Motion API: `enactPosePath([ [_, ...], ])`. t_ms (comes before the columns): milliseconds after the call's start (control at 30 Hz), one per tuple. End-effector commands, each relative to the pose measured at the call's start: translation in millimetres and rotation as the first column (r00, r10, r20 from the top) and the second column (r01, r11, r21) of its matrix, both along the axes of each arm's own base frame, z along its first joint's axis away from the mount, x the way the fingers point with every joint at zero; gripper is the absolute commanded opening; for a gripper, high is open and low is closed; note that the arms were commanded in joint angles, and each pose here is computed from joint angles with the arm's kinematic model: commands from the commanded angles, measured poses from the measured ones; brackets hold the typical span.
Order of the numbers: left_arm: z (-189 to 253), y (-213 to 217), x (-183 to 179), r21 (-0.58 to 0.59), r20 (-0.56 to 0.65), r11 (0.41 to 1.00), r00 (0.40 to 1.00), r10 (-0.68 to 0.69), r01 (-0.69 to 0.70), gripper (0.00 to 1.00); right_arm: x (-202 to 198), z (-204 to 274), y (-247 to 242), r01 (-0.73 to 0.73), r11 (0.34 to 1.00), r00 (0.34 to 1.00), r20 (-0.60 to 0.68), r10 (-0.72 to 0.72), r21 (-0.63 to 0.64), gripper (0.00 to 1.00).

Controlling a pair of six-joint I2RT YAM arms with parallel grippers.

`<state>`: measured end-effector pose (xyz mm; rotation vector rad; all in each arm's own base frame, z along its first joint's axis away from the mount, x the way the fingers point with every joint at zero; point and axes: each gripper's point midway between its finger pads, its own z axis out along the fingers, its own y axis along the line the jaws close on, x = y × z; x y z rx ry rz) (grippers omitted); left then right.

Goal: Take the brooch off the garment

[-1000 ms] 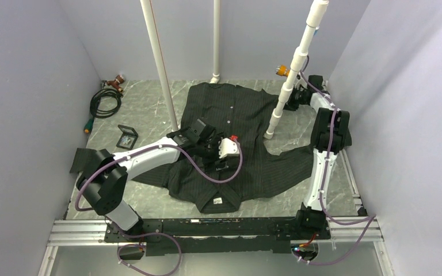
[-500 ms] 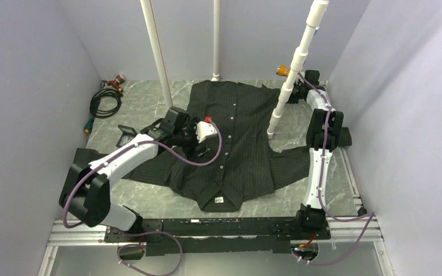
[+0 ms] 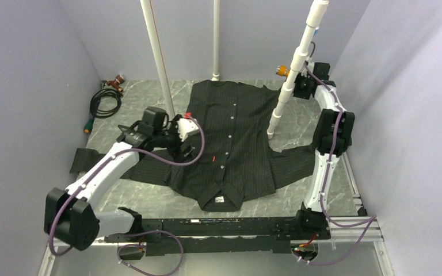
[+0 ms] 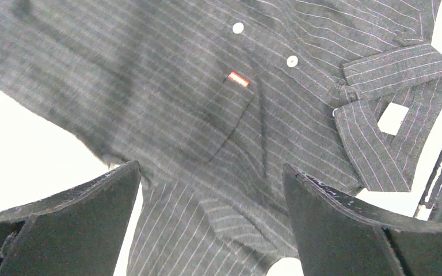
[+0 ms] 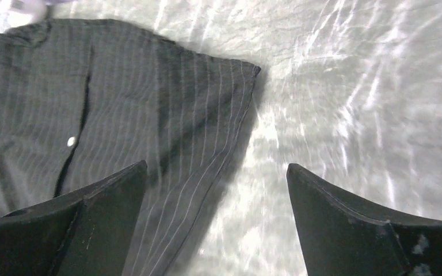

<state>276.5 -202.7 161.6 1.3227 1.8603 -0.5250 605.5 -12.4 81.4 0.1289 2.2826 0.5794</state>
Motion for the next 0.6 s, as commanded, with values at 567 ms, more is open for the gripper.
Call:
enactPosePath([
  [567, 21, 198, 51, -0.196, -0.3, 0.687, 0.71, 0.637, -0.699, 0.99, -236, 87, -4, -0.135, 0.974, 0.989, 0.032, 0.143, -0.184, 1.0],
])
